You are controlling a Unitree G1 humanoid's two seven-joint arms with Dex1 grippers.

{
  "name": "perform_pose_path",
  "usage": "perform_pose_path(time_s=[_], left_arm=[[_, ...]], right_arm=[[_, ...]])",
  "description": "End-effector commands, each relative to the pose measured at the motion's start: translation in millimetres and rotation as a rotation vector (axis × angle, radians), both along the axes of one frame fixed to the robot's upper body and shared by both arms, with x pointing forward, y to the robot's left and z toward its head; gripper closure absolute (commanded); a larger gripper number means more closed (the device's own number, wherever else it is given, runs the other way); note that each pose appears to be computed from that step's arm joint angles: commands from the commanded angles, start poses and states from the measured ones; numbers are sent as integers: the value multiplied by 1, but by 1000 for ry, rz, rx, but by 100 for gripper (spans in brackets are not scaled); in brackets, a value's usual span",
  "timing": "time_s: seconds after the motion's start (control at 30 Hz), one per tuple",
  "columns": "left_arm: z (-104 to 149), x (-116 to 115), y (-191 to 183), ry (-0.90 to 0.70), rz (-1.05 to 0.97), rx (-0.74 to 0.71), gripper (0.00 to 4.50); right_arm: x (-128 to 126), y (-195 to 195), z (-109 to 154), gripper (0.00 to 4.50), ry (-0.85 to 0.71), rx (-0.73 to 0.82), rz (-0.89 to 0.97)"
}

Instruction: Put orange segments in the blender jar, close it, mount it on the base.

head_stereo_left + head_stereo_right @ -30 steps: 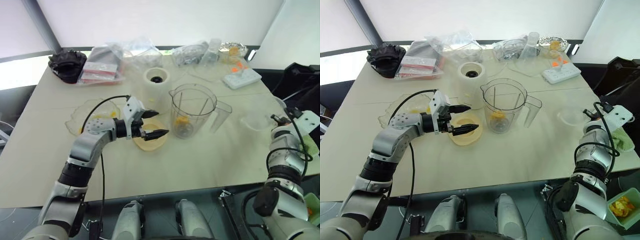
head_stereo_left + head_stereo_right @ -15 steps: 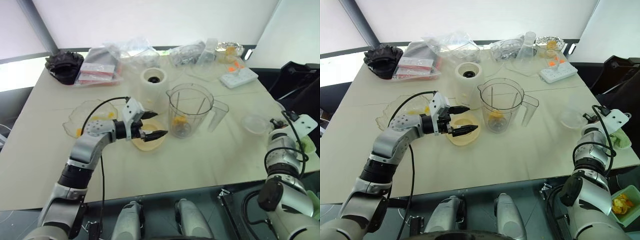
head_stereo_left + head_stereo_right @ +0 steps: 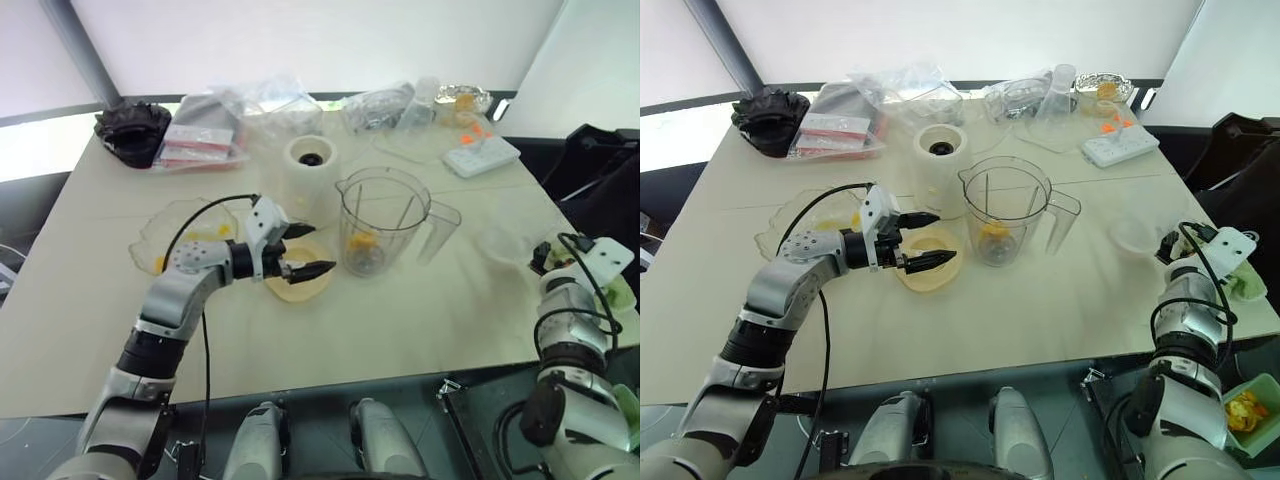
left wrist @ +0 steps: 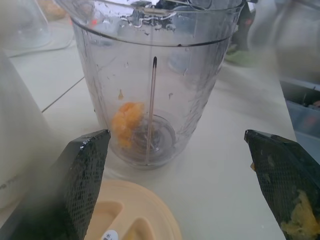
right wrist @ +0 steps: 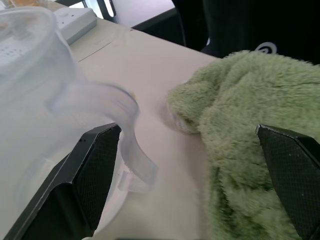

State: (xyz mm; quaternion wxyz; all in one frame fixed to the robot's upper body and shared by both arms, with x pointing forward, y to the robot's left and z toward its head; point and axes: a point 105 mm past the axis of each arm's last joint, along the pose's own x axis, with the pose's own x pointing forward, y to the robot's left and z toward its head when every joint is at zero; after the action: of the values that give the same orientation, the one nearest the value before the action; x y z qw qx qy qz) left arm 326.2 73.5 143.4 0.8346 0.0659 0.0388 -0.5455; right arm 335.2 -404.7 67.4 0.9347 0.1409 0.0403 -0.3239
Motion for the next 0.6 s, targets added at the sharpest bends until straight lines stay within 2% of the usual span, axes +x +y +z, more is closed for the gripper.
perform_pose_path(time_s=[0.03,0.23,0.47,0.6], left_arm=[[9,-1,-5,-43,-21,-10,0],[9,-1,-7,-44,-32,-10,0],[10,3,-2,-47,-19,-7,0],[10,6,1,-48,-6,-2,0]], right_arm=[[-4,-2,15,3,-45,-18,-14],[-17,4,25,3,-56,-26,-5],[-47,39,53,3,-74,-29,114],[-73,73,59,3,-44,-4,240]])
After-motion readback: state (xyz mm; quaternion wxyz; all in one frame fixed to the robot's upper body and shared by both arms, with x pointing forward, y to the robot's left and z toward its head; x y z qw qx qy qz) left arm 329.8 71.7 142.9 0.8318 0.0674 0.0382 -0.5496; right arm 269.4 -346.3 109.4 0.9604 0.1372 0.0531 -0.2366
